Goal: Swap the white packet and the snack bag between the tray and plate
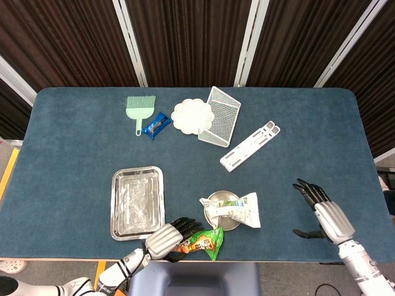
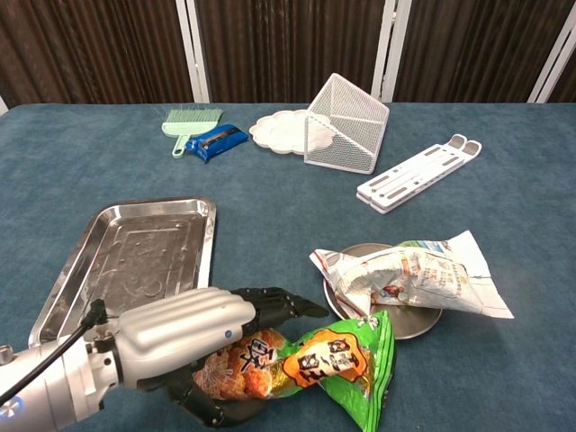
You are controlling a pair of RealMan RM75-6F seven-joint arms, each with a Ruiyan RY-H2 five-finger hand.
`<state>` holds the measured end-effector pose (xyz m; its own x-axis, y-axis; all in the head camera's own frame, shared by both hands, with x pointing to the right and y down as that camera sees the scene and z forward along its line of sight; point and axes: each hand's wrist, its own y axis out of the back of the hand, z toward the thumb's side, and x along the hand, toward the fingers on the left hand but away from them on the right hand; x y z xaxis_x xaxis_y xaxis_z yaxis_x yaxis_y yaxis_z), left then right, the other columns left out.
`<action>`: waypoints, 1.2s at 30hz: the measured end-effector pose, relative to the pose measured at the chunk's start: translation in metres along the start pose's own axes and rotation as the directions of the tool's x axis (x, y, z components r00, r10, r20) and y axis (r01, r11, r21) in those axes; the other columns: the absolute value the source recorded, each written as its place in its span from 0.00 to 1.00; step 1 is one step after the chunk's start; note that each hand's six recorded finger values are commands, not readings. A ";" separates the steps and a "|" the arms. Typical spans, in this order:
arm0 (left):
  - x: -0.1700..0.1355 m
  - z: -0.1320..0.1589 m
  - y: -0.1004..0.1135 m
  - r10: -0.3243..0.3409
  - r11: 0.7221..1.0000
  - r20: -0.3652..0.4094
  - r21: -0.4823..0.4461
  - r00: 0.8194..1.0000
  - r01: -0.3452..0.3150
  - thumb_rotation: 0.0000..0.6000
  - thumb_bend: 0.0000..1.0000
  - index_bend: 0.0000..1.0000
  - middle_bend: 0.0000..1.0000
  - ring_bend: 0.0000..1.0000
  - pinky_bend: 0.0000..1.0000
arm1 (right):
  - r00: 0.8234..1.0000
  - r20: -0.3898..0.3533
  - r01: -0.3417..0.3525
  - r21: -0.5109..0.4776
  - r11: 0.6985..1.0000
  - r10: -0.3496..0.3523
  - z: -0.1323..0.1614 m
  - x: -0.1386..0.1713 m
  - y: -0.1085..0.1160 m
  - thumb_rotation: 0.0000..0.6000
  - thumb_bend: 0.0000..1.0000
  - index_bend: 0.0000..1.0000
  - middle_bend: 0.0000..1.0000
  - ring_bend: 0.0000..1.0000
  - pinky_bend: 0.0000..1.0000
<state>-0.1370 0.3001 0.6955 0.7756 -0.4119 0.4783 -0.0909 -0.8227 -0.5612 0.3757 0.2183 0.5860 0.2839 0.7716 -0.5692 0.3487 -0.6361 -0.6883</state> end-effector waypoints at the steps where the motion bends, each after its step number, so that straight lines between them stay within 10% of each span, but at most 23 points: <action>1: 0.001 -0.001 0.000 0.007 1.000 -0.003 0.000 1.000 -0.007 1.00 0.37 0.16 0.27 0.21 0.27 | 1.000 0.000 0.000 -0.001 1.000 0.000 0.000 0.000 0.000 1.00 0.18 0.00 0.00 0.00 0.00; 5: 0.006 -0.001 0.004 0.063 0.998 -0.012 -0.006 0.998 -0.064 1.00 0.39 0.44 0.58 0.47 0.49 | 1.000 0.003 0.001 -0.002 1.000 -0.001 -0.001 0.000 0.001 1.00 0.18 0.00 0.00 0.00 0.00; 9: 0.009 -0.004 0.005 0.114 0.993 -0.019 -0.019 0.993 -0.115 1.00 0.39 0.53 0.69 0.55 0.58 | 1.000 0.008 0.003 -0.003 1.000 -0.003 -0.002 -0.001 0.002 1.00 0.18 0.00 0.00 0.00 0.00; 23: 0.009 -0.006 0.056 0.245 0.970 0.017 -0.003 0.969 -0.245 1.00 0.41 0.54 0.70 0.57 0.61 | 1.000 0.012 -0.012 0.006 1.000 0.012 -0.001 -0.002 -0.004 1.00 0.18 0.00 0.00 0.00 0.00; 36: -0.054 -0.136 0.107 0.312 0.948 -0.259 0.143 0.914 -0.284 1.00 0.41 0.45 0.65 0.53 0.58 | 1.000 0.002 -0.019 0.015 1.000 0.019 0.002 0.000 -0.006 1.00 0.18 0.00 0.00 0.00 0.00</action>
<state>-0.2731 0.1812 0.7016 0.5183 -0.7351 0.4370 -0.2166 -0.6072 -0.7645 0.3718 0.2221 0.5891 0.2885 0.7596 -0.5830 0.3298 -0.6504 -0.6842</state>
